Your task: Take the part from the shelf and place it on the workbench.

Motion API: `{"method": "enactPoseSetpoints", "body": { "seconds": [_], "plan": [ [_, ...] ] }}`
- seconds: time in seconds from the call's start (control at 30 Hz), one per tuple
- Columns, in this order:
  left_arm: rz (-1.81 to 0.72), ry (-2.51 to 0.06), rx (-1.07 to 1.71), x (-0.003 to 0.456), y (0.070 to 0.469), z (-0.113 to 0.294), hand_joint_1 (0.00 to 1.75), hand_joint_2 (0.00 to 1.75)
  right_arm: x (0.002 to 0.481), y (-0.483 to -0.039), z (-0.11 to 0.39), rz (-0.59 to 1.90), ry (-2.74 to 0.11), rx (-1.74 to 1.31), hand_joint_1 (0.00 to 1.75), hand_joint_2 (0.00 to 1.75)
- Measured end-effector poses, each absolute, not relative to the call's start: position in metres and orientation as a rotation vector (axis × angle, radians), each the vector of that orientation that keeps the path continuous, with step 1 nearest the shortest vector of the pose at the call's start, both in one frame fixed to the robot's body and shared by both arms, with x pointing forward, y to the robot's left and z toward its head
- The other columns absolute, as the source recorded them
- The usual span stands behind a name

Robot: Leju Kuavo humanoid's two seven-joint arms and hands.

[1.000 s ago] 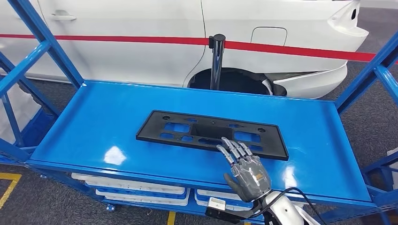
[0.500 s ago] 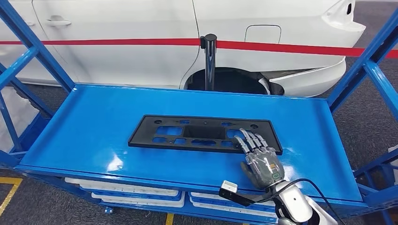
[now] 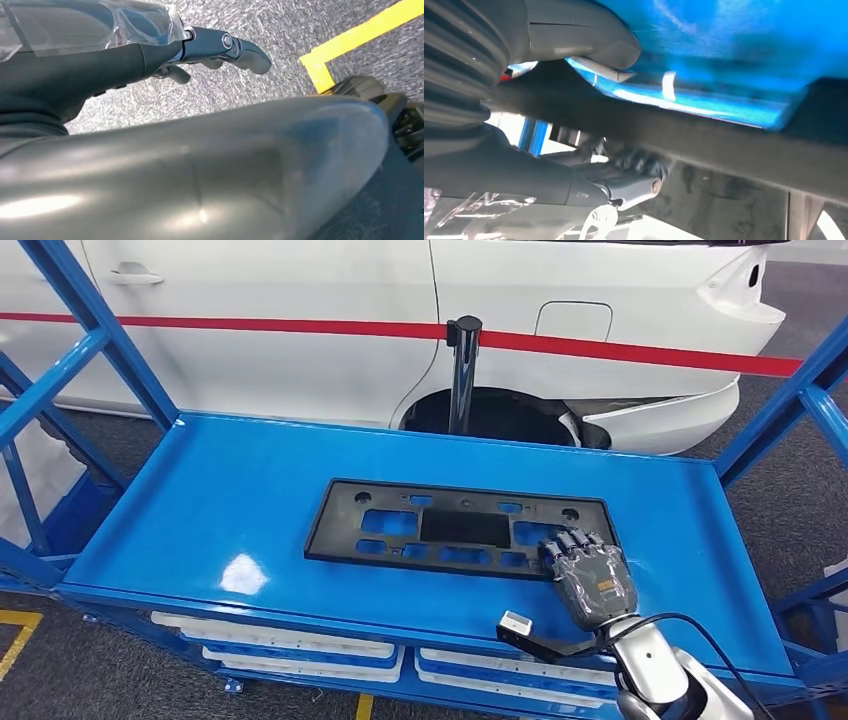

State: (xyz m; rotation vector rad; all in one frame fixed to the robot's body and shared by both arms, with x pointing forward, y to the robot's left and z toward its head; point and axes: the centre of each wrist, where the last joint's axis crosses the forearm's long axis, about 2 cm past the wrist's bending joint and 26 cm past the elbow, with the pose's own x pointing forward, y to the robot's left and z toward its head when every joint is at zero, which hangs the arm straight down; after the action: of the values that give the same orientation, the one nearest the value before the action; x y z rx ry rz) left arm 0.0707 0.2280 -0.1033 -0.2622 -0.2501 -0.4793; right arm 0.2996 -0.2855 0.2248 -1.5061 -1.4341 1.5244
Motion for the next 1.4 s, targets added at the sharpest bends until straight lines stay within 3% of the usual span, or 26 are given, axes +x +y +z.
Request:
{"method": "enactPoseSetpoints", "body": {
  "seconds": [0.27,0.57,0.83,1.0,1.13,1.4],
  "plan": [
    [-0.480,-0.254,-0.263,0.072,0.227,-0.103,0.00,0.00,0.303,-0.286,0.229,1.501,-1.456,-1.480,1.75,1.75],
    [-0.482,-0.256,-0.265,0.071,0.227,-0.103,0.00,0.00,0.303,-0.287,0.242,1.278,-1.657,-1.283,1.75,1.75],
    [-0.475,-0.281,-0.270,0.072,0.227,-0.103,0.00,0.00,0.294,-0.284,0.288,0.770,-2.004,-0.600,1.75,1.75],
    [-0.465,-0.299,-0.277,0.069,0.227,-0.103,0.00,0.00,0.287,-0.285,0.313,0.599,-2.146,-0.285,1.75,1.75],
    [-0.458,-0.317,-0.281,0.070,0.227,-0.103,0.00,1.75,0.280,-0.282,0.331,0.512,-2.231,-0.066,1.75,1.75],
    [-0.450,-0.352,-0.289,0.071,0.227,-0.103,0.00,1.75,0.266,-0.267,0.338,0.422,-2.321,0.294,1.75,1.75]
  ]
}}
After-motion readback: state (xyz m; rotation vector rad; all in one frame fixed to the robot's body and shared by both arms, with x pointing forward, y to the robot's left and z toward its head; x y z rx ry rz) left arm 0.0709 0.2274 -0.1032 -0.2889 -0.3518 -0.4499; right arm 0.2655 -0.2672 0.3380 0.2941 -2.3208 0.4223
